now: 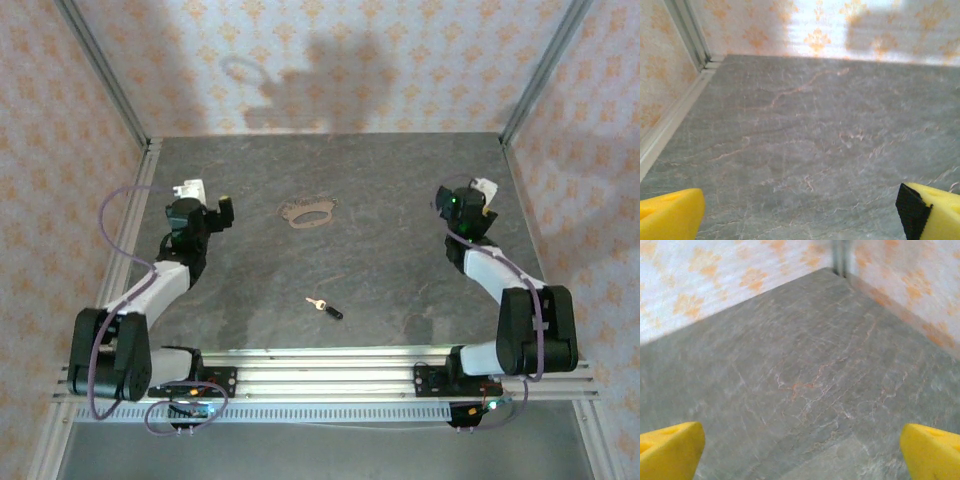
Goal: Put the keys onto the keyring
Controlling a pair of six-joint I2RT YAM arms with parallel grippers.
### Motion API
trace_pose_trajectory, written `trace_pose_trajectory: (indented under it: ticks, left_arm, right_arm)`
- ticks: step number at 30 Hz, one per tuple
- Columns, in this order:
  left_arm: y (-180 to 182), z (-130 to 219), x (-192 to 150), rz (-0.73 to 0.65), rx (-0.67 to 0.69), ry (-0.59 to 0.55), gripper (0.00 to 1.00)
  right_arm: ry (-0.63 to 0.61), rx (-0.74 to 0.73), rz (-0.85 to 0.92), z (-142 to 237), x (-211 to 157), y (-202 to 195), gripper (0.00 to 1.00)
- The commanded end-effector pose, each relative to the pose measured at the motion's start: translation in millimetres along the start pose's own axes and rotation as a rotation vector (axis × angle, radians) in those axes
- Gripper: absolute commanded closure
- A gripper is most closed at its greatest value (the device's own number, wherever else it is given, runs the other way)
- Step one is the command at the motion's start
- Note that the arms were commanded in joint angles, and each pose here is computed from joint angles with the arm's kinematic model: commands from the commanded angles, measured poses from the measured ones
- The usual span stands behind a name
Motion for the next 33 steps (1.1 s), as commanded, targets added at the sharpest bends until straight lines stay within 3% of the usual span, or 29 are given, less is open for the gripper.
trace_pose_trajectory:
  ticks: [1,5,8,17,25,33]
  left_arm:
    - [5.3,18.7,3.4,0.049,0.056,0.078,0.00]
    - [5.0,40.2,18.6,0.131,0.080,0.114,0.00]
    - [-3.9,50.3,20.2,0.194,0.063,0.155,0.00]
    - [-56.1,51.3,-9.4,0.341,-0.063,0.285,0.00]
    - [-69.3,40.7,-28.9,0.415,-0.054,0.332,0.00]
    - [-76.4,41.2,-26.7,0.460,-0.072,0.315,0.00]
  right_arm:
    - [0.143,-0.074,-0.171,8.1,-21.5,-17.0,0.01]
    - [0.187,0.130,-0.205,11.7,-11.4,23.7,0.01]
    - [0.261,0.321,-0.152,18.7,-9.5,72.5,0.11]
    - [0.552,0.619,0.125,53.8,-72.6,202.3,0.22]
    - [0.705,0.750,0.230,63.8,-115.8,293.8,0.29]
    - [0.792,0.754,0.316,61.4,-155.8,342.4,0.32]
Point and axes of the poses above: each hand's point on the last joint's axis, 136 mm out from that joint toward the fingers, its own z axis back along the fingers, its own y axis along the line the jaws close on, x = y × z, the point moved 1 cm from there along z, back along the fingers, and after that the axes turned 8 degrees about z, right-handed, at the moved point
